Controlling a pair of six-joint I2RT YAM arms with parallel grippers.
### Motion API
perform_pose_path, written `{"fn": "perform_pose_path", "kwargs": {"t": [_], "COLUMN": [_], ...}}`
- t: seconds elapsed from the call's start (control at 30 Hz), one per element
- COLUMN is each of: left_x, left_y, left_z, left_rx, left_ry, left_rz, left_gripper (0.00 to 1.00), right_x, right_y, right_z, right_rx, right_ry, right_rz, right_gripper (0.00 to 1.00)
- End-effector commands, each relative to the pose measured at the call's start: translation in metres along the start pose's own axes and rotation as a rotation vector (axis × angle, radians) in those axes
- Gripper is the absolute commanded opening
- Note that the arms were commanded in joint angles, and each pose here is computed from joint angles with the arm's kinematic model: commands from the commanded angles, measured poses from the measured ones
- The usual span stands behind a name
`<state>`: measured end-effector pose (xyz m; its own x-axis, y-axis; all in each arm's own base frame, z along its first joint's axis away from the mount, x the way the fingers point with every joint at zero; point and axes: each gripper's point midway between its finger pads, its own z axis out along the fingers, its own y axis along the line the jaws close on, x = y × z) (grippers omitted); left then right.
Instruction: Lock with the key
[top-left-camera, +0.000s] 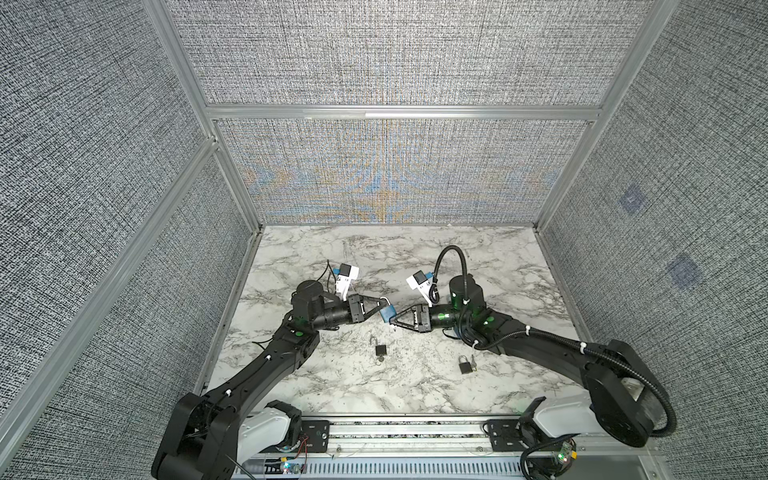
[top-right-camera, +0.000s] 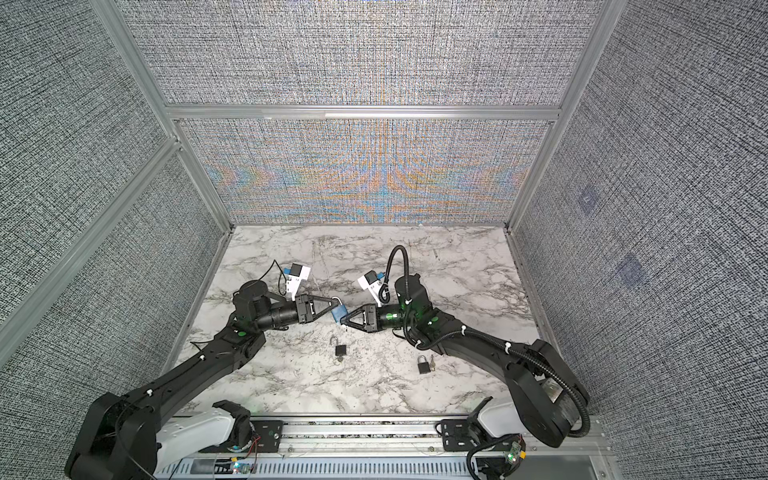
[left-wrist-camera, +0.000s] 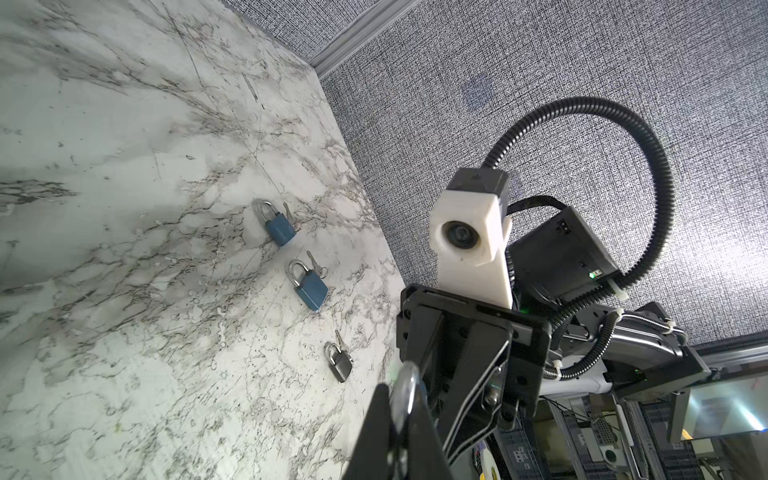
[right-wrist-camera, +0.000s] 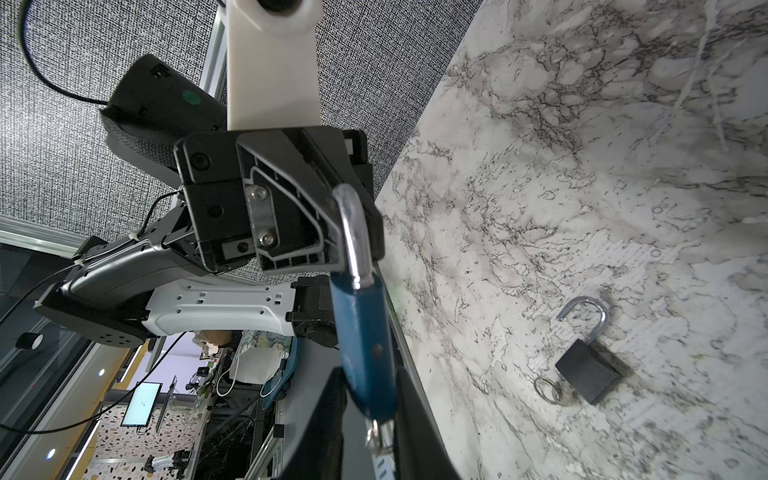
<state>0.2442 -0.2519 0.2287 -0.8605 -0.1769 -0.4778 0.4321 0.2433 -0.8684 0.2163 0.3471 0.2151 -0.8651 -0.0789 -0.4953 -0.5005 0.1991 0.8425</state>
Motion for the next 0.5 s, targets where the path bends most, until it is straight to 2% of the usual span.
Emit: {"fn": "perform_pose_path", "kwargs": {"t": [0.0, 0.13, 0.27, 0.4, 0.47], "left_x": [-0.0134, -0.0143, -0.0139, -0.0126, -0.0137], "left_y": [-0.0074, -0.0073, -0.0075, -0.0069, -0.0082], "left_z": [-0.0004, -0.0004, 0.0002, -0.0003, -0.0009], "left_rx": [0.012, 0.013, 0.015, 0.015, 0.015], "left_ry": [-0.051, -0.057, -0.053, -0.051, -0.055], "left_rz": [0.040, 0.038, 0.036, 0.031, 0.034], "left_gripper": [0.00, 0.00, 0.00, 0.00, 0.00], "right_x": [-0.0005, 0.0003, -0.0001, -0.0005, 0.0002], "right_y": [0.0059, 0.0053, 0.0062, 0.0056, 0.0040], "right_z": [0.0007, 0.0004, 0.0002, 0.0005, 0.0010], "right_rx": [-0.026, -0.026, -0.028, -0.026, -0.025], "right_ry": [-0.002, -0.002, -0.003, -0.005, -0.004], "right_rz": [-0.010, -0.009, -0.011, -0.013, -0.008], "right_gripper": [0.25, 0.29, 0.27, 0.18, 0.07]}}
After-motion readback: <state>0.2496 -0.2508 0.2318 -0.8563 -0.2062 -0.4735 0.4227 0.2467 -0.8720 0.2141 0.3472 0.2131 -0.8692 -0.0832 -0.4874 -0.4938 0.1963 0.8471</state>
